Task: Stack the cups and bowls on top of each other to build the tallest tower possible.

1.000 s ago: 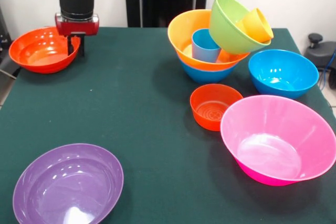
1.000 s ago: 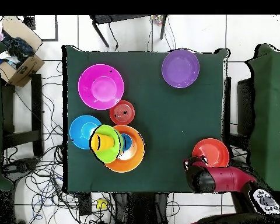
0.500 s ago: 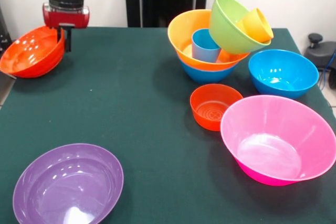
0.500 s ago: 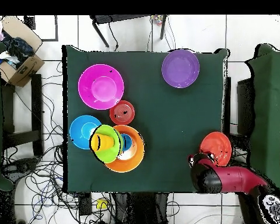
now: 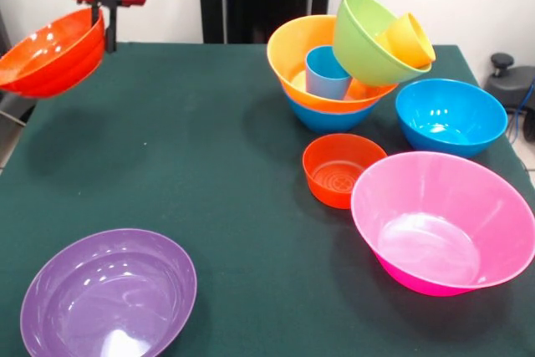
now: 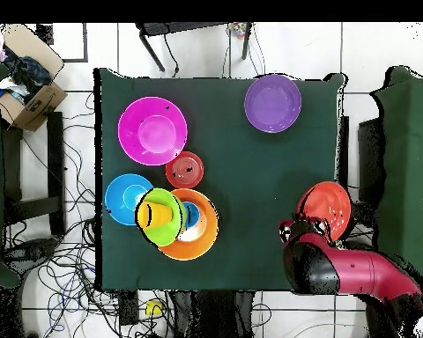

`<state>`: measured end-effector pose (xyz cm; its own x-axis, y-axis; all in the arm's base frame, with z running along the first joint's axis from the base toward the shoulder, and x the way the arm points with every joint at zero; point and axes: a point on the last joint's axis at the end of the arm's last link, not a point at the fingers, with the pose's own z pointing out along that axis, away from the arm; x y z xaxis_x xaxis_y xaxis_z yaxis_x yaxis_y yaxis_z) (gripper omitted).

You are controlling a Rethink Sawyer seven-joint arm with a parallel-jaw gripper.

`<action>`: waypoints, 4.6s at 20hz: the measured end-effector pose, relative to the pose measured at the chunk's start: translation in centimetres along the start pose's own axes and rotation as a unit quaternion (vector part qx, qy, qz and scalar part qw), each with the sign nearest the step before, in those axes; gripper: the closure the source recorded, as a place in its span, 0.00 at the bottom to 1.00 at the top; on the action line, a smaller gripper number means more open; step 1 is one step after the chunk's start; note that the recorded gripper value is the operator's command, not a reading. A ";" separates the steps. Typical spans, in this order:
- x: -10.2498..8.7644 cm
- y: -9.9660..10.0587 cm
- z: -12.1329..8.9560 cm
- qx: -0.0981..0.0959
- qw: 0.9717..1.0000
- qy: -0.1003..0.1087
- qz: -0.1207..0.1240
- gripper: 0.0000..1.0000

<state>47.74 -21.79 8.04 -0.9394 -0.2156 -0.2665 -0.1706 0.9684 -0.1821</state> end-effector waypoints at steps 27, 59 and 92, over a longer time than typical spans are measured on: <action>-13.6 14.3 -10.7 0.020 0.987 -0.121 -0.101 1.00; -16.0 15.5 -10.2 -0.007 0.972 -0.187 -0.143 1.00; -14.5 19.6 -9.6 -0.134 0.988 -0.041 -0.057 1.00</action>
<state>55.19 1.50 17.44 -0.8839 -0.3240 -0.3373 -0.3570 0.9333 0.0389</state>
